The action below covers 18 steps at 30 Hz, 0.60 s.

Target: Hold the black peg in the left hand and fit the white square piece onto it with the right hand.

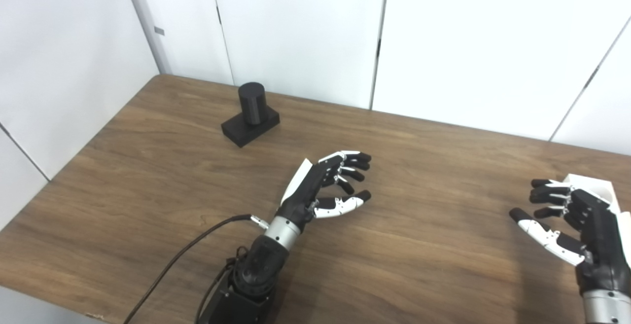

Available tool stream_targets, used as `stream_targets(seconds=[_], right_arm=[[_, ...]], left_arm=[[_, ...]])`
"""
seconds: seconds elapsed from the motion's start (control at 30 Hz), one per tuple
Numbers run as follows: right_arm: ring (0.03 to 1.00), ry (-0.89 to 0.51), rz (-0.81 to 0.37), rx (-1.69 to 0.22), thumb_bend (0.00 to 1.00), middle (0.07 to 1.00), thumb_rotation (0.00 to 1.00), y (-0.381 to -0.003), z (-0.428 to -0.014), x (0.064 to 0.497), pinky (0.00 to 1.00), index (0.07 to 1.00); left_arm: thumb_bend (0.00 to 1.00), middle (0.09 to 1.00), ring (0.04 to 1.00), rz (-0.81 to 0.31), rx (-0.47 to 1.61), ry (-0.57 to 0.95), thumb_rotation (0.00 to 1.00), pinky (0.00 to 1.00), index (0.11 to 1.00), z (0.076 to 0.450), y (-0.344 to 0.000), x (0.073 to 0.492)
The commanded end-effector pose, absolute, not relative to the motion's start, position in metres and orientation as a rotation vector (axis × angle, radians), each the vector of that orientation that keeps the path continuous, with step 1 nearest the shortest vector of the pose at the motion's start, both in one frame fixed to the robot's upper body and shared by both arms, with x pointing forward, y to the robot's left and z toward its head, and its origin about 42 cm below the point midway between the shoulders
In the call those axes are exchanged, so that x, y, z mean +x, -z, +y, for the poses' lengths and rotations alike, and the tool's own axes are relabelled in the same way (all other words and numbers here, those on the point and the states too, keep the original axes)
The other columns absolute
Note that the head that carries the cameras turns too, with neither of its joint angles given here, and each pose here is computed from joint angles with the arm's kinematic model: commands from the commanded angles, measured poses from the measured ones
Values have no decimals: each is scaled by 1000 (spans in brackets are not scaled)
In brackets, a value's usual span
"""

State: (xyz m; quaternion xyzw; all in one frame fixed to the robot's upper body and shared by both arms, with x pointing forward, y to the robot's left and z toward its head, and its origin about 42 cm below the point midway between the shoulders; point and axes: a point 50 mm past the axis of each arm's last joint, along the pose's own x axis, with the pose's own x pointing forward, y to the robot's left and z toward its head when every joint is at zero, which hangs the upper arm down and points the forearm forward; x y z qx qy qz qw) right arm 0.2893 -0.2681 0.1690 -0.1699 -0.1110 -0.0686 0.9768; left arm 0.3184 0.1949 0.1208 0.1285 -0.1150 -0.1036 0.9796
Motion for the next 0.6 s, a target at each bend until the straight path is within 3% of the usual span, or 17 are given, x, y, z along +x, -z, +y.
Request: stream_targets(seconds=[0.0,0.3,0.57], right_arm=[[595,145,-303,-341,501,664,112,-188,-267,293,472,492],[595,136,-287,-347,500,668,111,-188,-267,291,479,492],[584,139,-279,-340,501,662,112,-186,-266,292,467,492]], left_arm=[[584,738,677,-343,304,176,26,525,715,200,-151,328],[577,721,687,-383,533,130,129,564,697,234,-183,342],[648,749,747,-374,650,72,194,621,713,265,-212,359]])
